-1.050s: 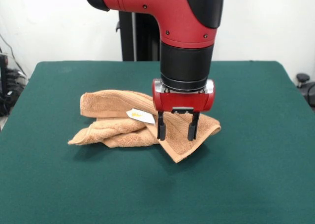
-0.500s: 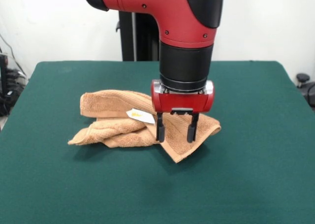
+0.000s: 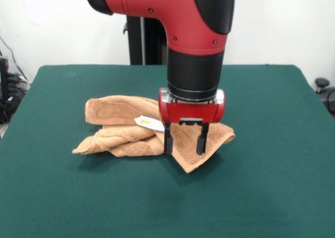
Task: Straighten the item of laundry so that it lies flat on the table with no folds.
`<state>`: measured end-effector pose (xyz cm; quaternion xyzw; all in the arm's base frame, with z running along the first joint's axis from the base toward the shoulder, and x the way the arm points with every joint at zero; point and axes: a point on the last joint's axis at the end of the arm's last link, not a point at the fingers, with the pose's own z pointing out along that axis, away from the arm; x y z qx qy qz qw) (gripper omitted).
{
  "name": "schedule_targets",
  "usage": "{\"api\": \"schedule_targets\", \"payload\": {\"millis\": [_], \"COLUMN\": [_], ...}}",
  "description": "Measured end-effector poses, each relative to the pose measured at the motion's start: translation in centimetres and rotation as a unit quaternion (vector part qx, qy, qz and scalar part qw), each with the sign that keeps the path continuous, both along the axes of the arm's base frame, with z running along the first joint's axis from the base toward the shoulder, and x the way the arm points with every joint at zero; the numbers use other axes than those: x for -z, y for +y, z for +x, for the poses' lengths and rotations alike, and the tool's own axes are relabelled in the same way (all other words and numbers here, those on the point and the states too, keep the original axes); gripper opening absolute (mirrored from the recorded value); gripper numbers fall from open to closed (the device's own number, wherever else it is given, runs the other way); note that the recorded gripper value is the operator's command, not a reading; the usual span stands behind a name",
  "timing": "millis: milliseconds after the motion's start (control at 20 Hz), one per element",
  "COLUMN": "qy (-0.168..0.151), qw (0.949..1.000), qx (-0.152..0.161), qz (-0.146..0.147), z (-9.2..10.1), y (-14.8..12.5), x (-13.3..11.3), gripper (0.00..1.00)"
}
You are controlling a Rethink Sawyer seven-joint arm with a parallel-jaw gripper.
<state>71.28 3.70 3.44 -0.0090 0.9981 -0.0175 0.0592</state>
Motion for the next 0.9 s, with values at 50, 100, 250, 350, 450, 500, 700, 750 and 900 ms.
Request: {"api": "schedule_targets", "payload": {"millis": [50, 100, 250, 350, 450, 500, 700, 750, 900], "qy": [0.003, 0.006, 0.017, 0.024, 0.034, 0.037, 0.053, 0.052, 0.051], "qw": [1.0000, 1.0000, 0.9999, 0.9997, 0.9994, 0.9993, 0.9986, 0.9986, 0.9986], "qx": [0.000, 0.000, 0.000, -0.001, -0.001, -0.001, -0.001, -0.001, -0.001], "qz": [0.001, 0.001, 0.003, 0.004, 0.005, 0.006, 0.008, 0.009, 0.008], "z": [-0.1, -0.2, -0.8, -1.1, -1.7, -1.8, -2.9, -2.9, -2.8], "y": [0.0, 0.0, 0.1, 0.2, 0.3, 0.3, 0.5, 0.5, 0.5], "x": [0.6, 0.9, 2.7, 3.8, 5.2, 5.6, 7.7, 7.8, 7.9], "gripper": [1.00, 1.00, 1.00, 1.00, 1.00, 1.00, 1.00, 1.00, 1.00]}}
